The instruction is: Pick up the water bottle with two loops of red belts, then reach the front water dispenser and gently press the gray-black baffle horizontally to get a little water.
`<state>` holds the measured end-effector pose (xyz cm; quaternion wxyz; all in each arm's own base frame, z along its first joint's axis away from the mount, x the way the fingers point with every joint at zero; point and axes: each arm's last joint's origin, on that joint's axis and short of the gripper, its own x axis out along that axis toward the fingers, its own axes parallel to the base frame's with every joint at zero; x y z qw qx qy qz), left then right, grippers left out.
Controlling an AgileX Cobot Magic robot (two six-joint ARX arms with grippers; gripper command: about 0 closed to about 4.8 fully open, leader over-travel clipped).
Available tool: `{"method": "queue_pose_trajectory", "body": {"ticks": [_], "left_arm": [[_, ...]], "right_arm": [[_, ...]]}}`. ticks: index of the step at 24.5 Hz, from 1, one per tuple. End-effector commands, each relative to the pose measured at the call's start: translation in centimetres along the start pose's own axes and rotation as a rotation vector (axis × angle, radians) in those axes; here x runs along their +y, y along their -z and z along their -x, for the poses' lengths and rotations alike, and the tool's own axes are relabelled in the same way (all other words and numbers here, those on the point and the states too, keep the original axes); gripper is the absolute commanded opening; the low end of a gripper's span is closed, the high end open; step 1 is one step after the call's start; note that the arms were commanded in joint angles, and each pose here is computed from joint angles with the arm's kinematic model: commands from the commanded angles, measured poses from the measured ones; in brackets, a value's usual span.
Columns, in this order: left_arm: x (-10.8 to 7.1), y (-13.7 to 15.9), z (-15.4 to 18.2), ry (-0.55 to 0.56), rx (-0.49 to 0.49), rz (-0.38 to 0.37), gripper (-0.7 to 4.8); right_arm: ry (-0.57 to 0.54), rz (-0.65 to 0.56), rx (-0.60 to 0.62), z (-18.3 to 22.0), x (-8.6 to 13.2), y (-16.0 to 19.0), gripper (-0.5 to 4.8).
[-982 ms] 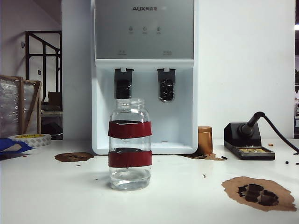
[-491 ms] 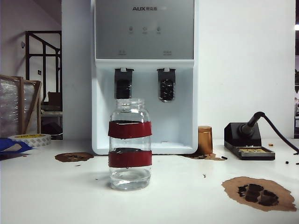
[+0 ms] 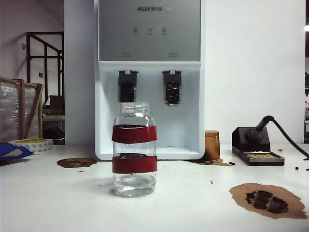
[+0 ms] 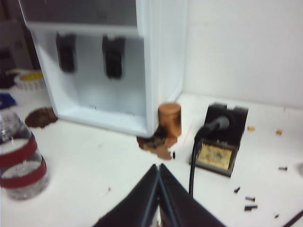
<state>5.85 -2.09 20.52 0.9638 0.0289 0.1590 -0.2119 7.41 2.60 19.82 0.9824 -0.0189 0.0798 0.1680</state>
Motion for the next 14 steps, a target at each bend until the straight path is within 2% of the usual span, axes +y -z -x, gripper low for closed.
{"method": "queue_pose_trajectory", "body": {"ticks": [1, 7, 14], "left_arm": [[0.0, 0.1, -0.1, 0.001, -0.003, 0.003, -0.05], [0.2, 1.8, -1.5, 0.003, 0.045, 0.011, -0.05], [0.2, 2.0, -1.7, 0.003, 0.039, 0.010, -0.05]], "right_arm": [[0.001, 0.001, 0.008, -0.2, 0.0, 0.4, 0.00], [0.000, 0.001, 0.048, -0.2, 0.0, 0.8, 0.00], [0.001, 0.001, 0.093, -0.8, 0.0, 2.2, 0.00]]}}
